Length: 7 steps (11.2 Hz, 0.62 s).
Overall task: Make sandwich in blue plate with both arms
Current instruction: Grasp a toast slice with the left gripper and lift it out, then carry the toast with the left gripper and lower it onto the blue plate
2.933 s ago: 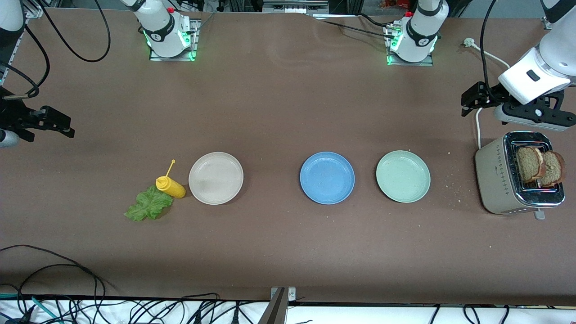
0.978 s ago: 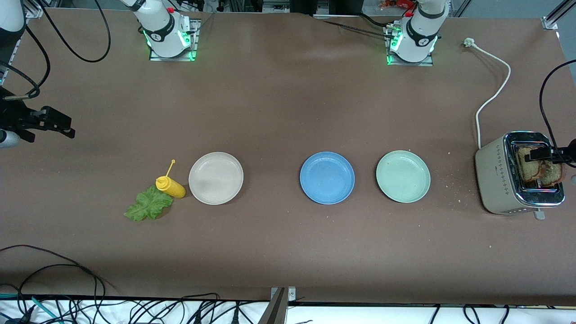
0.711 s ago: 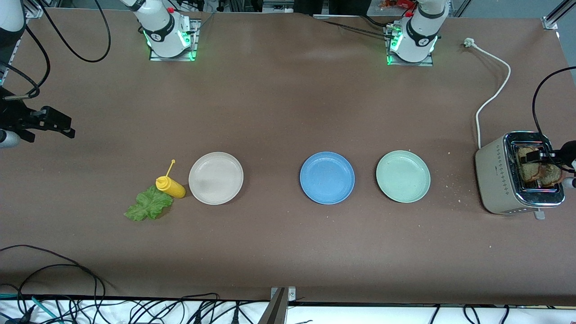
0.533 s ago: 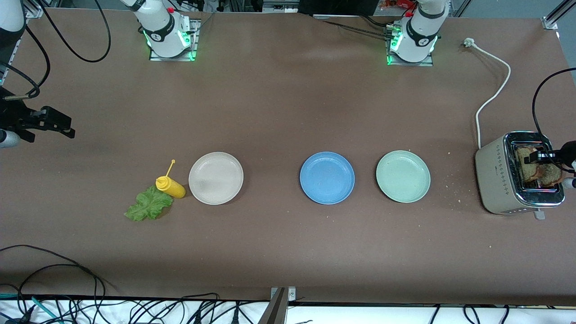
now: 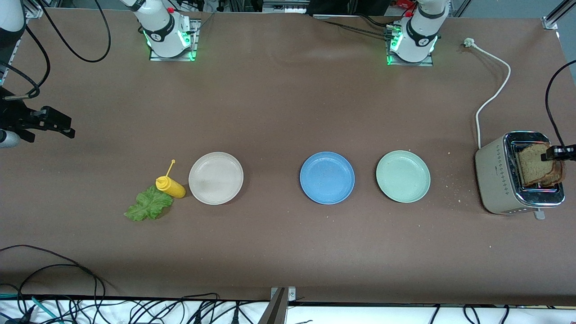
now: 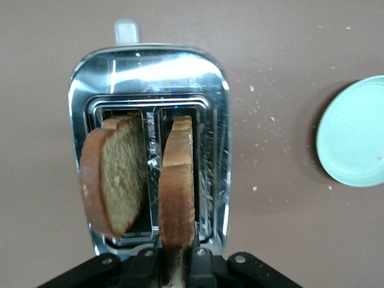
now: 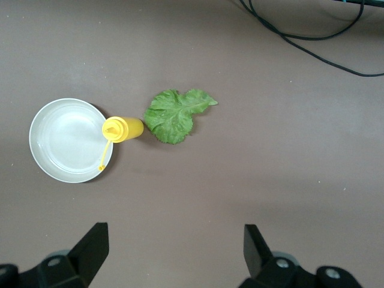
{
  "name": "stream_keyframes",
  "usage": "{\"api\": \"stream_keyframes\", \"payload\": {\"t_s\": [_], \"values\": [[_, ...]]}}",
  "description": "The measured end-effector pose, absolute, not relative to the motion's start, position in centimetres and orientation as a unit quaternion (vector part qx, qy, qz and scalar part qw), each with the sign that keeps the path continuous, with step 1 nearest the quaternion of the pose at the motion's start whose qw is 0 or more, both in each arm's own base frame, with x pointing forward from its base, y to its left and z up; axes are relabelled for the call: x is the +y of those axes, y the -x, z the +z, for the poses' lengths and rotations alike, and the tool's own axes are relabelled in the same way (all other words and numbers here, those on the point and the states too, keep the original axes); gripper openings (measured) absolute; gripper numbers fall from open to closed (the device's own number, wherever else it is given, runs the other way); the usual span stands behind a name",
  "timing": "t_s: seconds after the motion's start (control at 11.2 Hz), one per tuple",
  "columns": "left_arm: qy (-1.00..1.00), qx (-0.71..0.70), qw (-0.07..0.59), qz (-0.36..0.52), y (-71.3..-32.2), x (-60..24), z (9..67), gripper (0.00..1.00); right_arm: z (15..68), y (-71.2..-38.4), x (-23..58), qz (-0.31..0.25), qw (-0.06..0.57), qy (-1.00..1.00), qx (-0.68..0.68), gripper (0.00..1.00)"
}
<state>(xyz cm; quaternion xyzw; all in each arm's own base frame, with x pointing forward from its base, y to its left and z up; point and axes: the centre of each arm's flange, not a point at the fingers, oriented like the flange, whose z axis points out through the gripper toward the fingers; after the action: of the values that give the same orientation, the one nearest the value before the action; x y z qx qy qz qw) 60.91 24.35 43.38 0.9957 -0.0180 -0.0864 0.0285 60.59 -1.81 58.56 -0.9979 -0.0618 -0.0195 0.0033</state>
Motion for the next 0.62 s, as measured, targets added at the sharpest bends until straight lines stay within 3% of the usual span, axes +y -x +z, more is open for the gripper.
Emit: {"api": "stream_keyframes", "payload": {"t_s": [0.27,0.62], "values": [[-0.991,-0.062,0.033,-0.115,-60.5,18.2,51.0,0.1,58.6,-60.6,-1.8,-0.02,0.003,0.998,-0.062,1.0],[-0.976,-0.169,0.049,-0.126,-62.1,5.1,52.5,0.1,58.6,-60.6,-1.8,-0.02,0.003,0.998,-0.062,1.0]]}}
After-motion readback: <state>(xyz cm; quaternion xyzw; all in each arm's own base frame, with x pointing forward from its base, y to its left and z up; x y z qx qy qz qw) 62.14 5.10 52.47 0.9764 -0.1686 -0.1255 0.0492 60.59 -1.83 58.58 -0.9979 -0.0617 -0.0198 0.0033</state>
